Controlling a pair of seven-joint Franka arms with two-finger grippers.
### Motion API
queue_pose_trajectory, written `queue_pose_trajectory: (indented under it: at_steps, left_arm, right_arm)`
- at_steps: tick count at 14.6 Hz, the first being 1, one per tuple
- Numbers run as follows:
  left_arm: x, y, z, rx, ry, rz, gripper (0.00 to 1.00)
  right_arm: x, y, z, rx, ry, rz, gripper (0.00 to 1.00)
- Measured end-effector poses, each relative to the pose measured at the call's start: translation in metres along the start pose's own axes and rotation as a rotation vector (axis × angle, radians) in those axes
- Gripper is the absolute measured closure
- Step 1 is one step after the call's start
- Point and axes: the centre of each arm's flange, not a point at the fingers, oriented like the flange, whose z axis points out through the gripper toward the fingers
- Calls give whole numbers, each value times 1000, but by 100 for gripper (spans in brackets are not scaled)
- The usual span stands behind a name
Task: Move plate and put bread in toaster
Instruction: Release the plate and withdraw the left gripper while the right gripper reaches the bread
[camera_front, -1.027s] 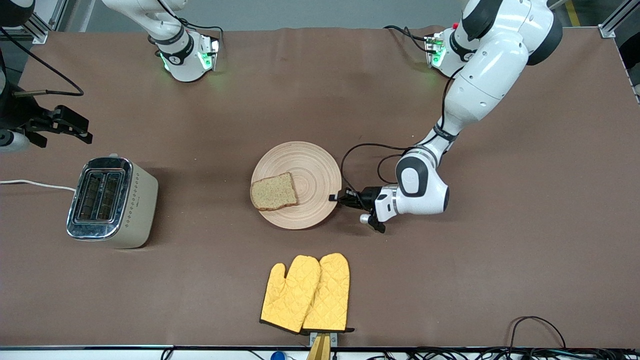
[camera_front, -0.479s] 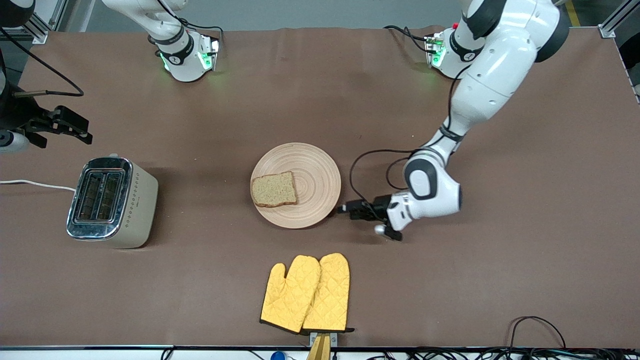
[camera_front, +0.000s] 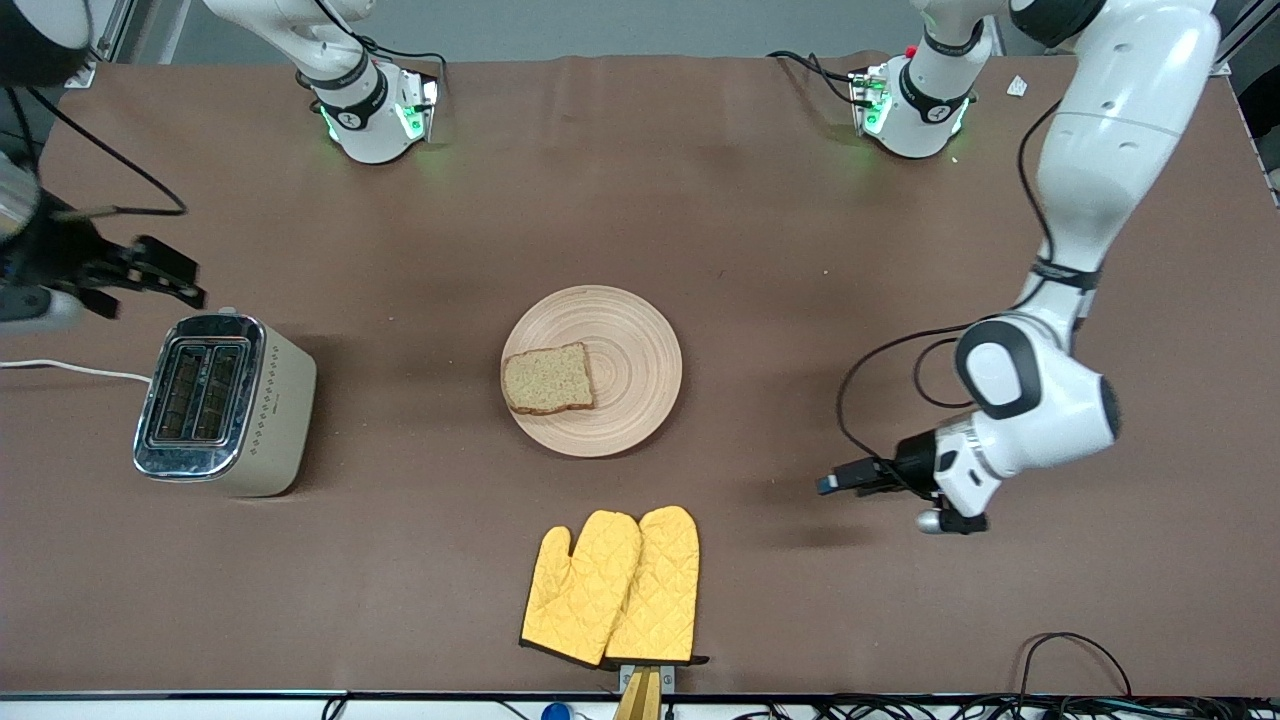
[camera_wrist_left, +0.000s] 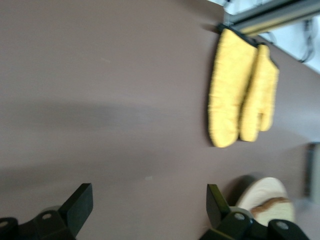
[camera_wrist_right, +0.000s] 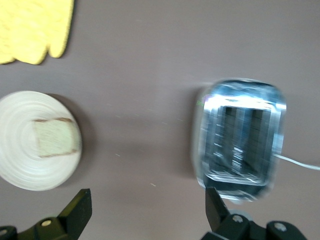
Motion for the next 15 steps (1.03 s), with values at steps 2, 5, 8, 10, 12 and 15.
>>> queue_pose_trajectory:
  at_steps: [2, 5, 8, 10, 12, 15]
  left_arm:
    - [10, 0, -45, 112, -51, 19, 0]
    - [15, 5, -126, 229, -97, 19, 0]
    - [0, 24, -199, 351, -122, 34, 0]
    - [-14, 44, -244, 444, -112, 47, 0]
    - [-33, 66, -285, 542, -108, 74, 0]
    - [-60, 93, -340, 640, -77, 90, 0]
  right_arm:
    - [9, -29, 50, 27, -12, 31, 0]
    - [14, -92, 119, 30, -28, 68, 0]
    - [4, -142, 191, 31, 3, 48, 0]
    - [-5, -155, 240, 27, -1, 32, 0]
    - [-9, -172, 279, 24, -4, 33, 0]
    - [-17, -197, 328, 15, -29, 29, 0]
